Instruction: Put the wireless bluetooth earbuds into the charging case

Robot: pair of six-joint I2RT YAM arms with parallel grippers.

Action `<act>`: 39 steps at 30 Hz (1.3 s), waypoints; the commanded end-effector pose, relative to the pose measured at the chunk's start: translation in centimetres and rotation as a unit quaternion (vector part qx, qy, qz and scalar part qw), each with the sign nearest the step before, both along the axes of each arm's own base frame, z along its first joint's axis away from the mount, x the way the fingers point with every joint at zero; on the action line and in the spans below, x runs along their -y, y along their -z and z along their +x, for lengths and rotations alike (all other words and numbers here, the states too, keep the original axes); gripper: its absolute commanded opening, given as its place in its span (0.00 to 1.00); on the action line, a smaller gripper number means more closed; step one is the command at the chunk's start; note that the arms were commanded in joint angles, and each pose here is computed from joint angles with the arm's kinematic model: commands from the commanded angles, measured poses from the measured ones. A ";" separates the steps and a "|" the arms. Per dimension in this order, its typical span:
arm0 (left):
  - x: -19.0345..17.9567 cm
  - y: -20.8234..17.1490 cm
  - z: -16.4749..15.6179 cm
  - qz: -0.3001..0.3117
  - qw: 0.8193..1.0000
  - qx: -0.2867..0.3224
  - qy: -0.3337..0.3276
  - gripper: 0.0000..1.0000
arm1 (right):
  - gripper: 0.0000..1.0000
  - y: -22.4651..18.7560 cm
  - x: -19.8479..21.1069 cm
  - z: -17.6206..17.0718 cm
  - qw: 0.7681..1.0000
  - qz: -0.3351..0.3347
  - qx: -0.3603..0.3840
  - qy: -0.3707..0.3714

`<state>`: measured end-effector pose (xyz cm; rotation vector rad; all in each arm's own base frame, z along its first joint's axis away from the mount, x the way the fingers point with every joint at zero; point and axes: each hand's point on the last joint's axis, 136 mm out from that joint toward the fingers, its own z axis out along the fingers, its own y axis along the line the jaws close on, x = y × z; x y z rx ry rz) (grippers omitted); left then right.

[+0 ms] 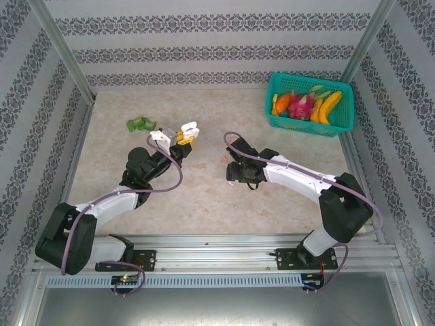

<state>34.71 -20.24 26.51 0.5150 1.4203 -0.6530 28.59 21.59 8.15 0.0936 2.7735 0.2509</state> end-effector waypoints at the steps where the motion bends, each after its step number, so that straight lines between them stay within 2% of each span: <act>1: 1.4 -4.1 -1.8 -0.008 0.996 0.076 0.053 0.00 | 0.62 0.3 0.0 0.1 1.000 -0.017 -0.004 0.014; 5: 1.4 -4.5 -2.1 -0.009 0.996 0.074 0.053 0.00 | 0.62 0.9 -0.3 0.2 1.000 -0.018 -0.009 0.016; 10: 0.0 -3.7 -0.7 -0.010 0.999 0.034 -0.007 0.00 | 0.62 1.1 -0.6 0.5 1.000 -0.018 -0.008 0.014; 17: -2.2 -3.4 0.8 -0.045 0.995 -0.034 -0.078 0.00 | 0.62 1.3 -1.0 0.7 1.000 -0.018 -0.007 0.010; 20: -2.8 -4.4 0.2 -0.078 0.993 -0.012 -0.083 0.00 | 0.62 1.5 -1.2 0.7 1.000 -0.019 -0.008 0.006; 24: -3.1 -5.9 -0.8 -0.093 0.993 0.012 -0.078 0.00 | 0.61 1.6 -1.3 0.6 1.000 -0.024 -0.008 0.003; 31: -2.4 -8.0 -1.6 -0.076 0.994 0.049 -0.055 0.00 | 0.61 2.1 -1.6 0.7 0.999 -0.034 -0.009 0.002; 36: -3.3 -9.3 -1.2 -0.083 0.992 0.056 -0.081 0.00 | 0.61 2.5 -1.9 1.2 0.999 -0.051 -0.008 -0.008; 39: -4.5 -9.6 -0.5 -0.095 0.987 0.040 -0.121 0.00 | 0.60 2.9 -2.1 1.4 0.998 -0.063 -0.008 -0.020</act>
